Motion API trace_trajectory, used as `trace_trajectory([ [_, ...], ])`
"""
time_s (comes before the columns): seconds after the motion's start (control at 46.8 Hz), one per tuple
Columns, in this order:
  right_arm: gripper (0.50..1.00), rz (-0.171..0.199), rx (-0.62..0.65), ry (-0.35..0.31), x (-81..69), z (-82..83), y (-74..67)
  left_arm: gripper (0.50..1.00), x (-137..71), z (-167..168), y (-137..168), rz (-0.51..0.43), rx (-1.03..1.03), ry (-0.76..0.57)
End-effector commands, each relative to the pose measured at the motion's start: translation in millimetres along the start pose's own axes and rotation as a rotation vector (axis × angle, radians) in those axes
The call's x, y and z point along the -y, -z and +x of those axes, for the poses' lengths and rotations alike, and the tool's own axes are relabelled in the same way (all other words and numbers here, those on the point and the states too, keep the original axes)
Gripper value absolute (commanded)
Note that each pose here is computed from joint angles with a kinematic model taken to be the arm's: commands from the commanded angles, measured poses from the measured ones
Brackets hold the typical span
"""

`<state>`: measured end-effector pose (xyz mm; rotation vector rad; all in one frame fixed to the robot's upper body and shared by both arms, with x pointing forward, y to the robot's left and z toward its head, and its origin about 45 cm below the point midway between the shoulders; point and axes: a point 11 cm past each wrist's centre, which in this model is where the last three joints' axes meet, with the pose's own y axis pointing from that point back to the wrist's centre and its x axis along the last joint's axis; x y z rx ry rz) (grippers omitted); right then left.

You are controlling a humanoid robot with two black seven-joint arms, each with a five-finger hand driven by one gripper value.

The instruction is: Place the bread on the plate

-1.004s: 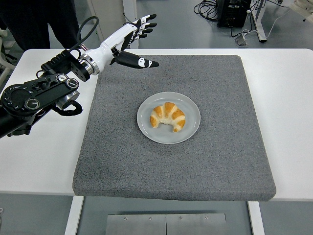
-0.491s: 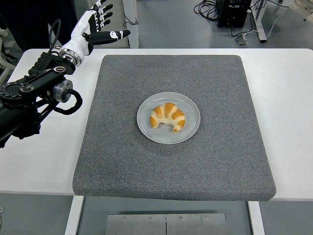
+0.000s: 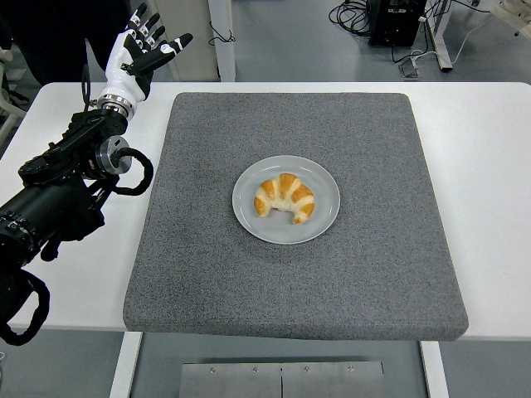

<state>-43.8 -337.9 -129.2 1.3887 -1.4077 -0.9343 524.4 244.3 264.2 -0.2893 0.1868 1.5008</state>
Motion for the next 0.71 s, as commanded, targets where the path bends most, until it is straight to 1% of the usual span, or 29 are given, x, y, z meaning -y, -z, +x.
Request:
trace_trajectory([
  [0.0, 1.0, 0.0, 0.0, -0.001, 0.0, 0.1, 0.0, 0.968, -5.3, -1.0, 12.9, 0.013, -0.061, -0.008],
  [0.171, 1.0, 0.0, 0.0, -0.001, 0.0, 0.2, 0.0, 0.968, -9.9, 4.7, 21.4, 0.006, -0.172, -0.064],
  [0.256, 1.0, 0.001, 0.0, -0.001, 0.3, 0.2, 0.8, 0.968, -9.6, 6.2, 19.8, 0.003, -0.178, -0.065],
  [0.406, 1.0, 0.017, -0.003, -0.002, 3.2, 0.8, 9.4, 0.969, -10.1, 8.4, 19.9, 0.001, -0.188, -0.051],
  [0.491, 1.0, 0.017, -0.003, -0.002, 3.2, 0.8, 9.4, 0.968, -10.5, 12.9, 20.4, 0.0, -0.188, -0.059],
  [0.62, 1.0, 0.027, 0.004, -0.002, 4.7, 0.7, 14.2, 0.968, -12.3, 14.2, 23.2, 0.003, -0.198, -0.048],
  [0.684, 1.0, 0.027, 0.0, 0.005, 4.7, -1.1, 14.1, 0.969, -12.0, 13.9, 22.6, 0.0, -0.207, -0.05],
])
